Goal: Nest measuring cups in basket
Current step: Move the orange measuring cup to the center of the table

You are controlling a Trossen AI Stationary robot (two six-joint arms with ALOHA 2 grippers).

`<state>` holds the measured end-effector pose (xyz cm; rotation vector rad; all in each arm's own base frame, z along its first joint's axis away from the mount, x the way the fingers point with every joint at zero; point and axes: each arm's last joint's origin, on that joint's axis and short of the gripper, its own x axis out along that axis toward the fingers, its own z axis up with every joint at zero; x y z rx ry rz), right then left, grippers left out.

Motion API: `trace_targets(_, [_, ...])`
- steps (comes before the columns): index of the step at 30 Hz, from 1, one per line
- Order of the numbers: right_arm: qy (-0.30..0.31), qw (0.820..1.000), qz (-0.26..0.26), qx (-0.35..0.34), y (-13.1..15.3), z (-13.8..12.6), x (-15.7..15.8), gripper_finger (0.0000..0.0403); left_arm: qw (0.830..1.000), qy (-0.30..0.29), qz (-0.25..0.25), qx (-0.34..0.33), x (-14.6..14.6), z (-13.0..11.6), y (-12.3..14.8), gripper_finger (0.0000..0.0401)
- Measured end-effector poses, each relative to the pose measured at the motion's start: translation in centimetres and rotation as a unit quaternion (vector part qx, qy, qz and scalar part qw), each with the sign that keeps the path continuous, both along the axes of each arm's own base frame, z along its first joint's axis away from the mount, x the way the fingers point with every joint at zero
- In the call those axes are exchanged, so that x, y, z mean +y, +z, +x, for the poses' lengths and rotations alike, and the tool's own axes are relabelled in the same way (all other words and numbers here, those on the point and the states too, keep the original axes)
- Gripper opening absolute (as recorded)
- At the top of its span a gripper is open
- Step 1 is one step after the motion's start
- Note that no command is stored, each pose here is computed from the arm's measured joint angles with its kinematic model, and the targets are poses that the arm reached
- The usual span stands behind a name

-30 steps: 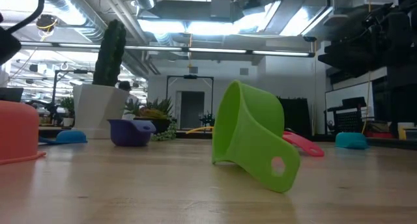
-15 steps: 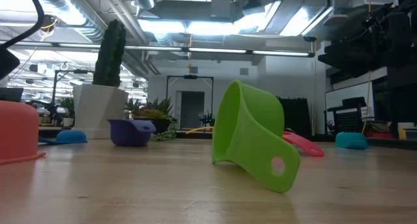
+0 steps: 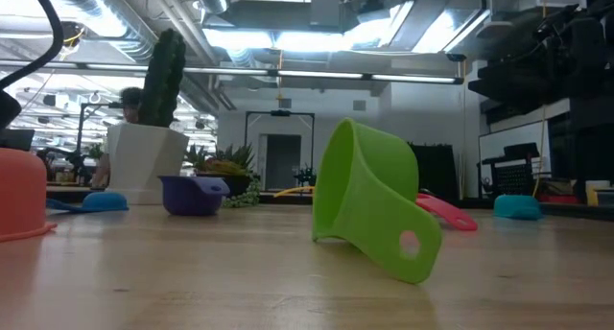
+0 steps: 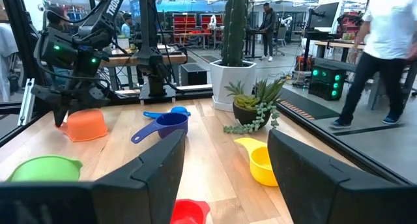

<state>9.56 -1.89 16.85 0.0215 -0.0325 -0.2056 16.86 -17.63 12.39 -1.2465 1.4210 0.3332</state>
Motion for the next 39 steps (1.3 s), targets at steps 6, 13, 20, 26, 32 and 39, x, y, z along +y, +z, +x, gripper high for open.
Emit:
trace_targets(6, [0.000, 1.000, 0.000, 0.000, 0.0, 0.0, 0.0, 0.0225, 1.000, 0.000, -0.003, -0.001, 0.0, 0.0, 0.0, 0.0135])
trace_targets(13, [0.000, 1.000, 0.000, 0.000, 0.0, 0.0, 0.0, 0.0225, 1.000, 0.000, -0.007, -0.007, -0.1, 0.1, 0.0, 0.0108])
trace_targets(20, [0.000, 1.000, 0.000, 0.000, 0.0, 0.0, 0.0, 0.0225, 1.000, 0.001, -0.005, -0.008, -0.1, 0.1, 0.0, 0.0055])
trace_targets(26, [0.000, 1.000, 0.000, 0.000, 0.0, 0.0, 0.0, 0.0225, 1.000, 0.005, -0.006, -0.022, -0.2, 0.3, 0.1, 0.0008])
trace_targets(32, [0.000, 1.000, 0.000, 0.000, 0.0, 0.0, 0.0, 0.0225, 0.998, 0.021, 0.016, -0.061, -0.1, 0.6, 0.2, 0.0004])
trace_targets(39, [0.000, 1.000, -0.001, 0.000, 0.0, 0.0, 0.0, 0.0225, 0.988, 0.030, 0.062, -0.137, 0.0, 1.1, 0.4, 0.0002])
